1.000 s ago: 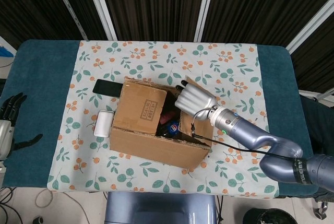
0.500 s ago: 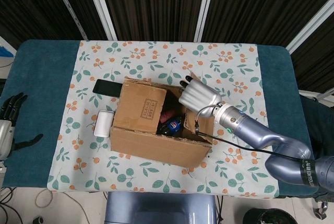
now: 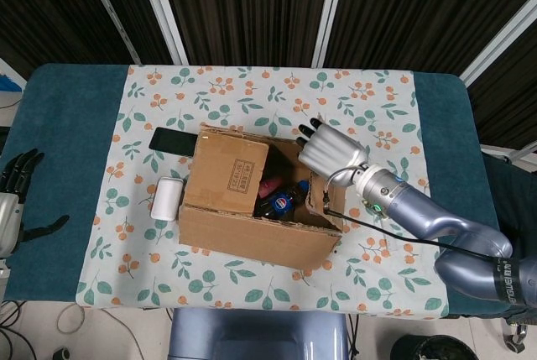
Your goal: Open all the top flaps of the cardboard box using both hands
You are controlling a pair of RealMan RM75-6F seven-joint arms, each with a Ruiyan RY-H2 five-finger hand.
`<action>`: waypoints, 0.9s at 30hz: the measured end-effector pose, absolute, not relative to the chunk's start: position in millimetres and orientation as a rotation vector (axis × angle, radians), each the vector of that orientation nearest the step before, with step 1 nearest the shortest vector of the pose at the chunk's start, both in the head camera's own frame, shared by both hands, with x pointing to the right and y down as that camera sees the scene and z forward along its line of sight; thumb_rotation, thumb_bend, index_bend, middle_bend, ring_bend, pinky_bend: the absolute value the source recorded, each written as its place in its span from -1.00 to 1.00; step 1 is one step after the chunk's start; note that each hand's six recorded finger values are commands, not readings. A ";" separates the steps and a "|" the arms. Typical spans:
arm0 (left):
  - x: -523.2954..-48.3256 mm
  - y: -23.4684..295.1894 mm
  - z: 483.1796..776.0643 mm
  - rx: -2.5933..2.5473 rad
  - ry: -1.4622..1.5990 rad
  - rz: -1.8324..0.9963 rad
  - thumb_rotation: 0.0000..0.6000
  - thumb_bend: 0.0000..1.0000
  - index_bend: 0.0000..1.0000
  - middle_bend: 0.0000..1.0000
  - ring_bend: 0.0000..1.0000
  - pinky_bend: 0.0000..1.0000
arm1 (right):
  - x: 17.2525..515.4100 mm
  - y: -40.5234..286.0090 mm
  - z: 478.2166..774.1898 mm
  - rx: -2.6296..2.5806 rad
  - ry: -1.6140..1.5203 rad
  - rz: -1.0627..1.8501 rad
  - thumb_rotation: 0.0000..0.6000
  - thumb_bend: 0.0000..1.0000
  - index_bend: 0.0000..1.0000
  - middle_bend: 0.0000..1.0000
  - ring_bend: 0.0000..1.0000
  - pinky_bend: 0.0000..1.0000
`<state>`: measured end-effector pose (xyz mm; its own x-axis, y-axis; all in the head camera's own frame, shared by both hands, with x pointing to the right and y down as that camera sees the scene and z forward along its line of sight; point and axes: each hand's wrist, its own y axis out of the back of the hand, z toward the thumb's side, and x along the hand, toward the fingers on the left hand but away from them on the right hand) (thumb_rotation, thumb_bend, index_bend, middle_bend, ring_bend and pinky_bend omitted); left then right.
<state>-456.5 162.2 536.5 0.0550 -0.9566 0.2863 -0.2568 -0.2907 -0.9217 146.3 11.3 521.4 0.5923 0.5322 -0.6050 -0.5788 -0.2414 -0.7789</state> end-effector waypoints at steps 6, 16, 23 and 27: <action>-456.4 162.1 536.5 -1.639 1.237 -1.275 1.00 -0.86 -0.91 -0.93 -0.96 -0.61 | 150.2 8.2 516.2 -1.462 0.046 1.051 1.00 1.00 -0.01 -0.40 -0.68 -0.55; -456.3 162.1 536.5 -1.641 1.236 -1.275 1.00 -0.86 -0.91 -0.93 -0.96 -0.61 | 154.9 2.2 504.8 -1.433 0.044 1.066 1.00 1.00 -0.02 -0.40 -0.68 -0.55; -456.1 162.0 536.0 -1.642 1.237 -1.273 1.00 -0.86 -0.91 -0.93 -0.96 -0.61 | 161.8 0.0 499.8 -1.421 0.045 1.086 1.00 1.00 -0.02 -0.40 -0.68 -0.55; -455.5 162.3 536.2 -1.645 1.235 -1.273 1.00 -0.86 -0.91 -0.93 -0.96 -0.61 | 166.1 -0.2 496.4 -1.407 0.050 1.092 1.00 1.00 -0.02 -0.40 -0.68 -0.55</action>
<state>-455.5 162.3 536.2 0.0593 -0.9557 0.2885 -0.2591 -0.2938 -0.9201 166.1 -0.2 496.4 0.5445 0.5726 -0.6129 -0.6260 -0.2089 -0.7513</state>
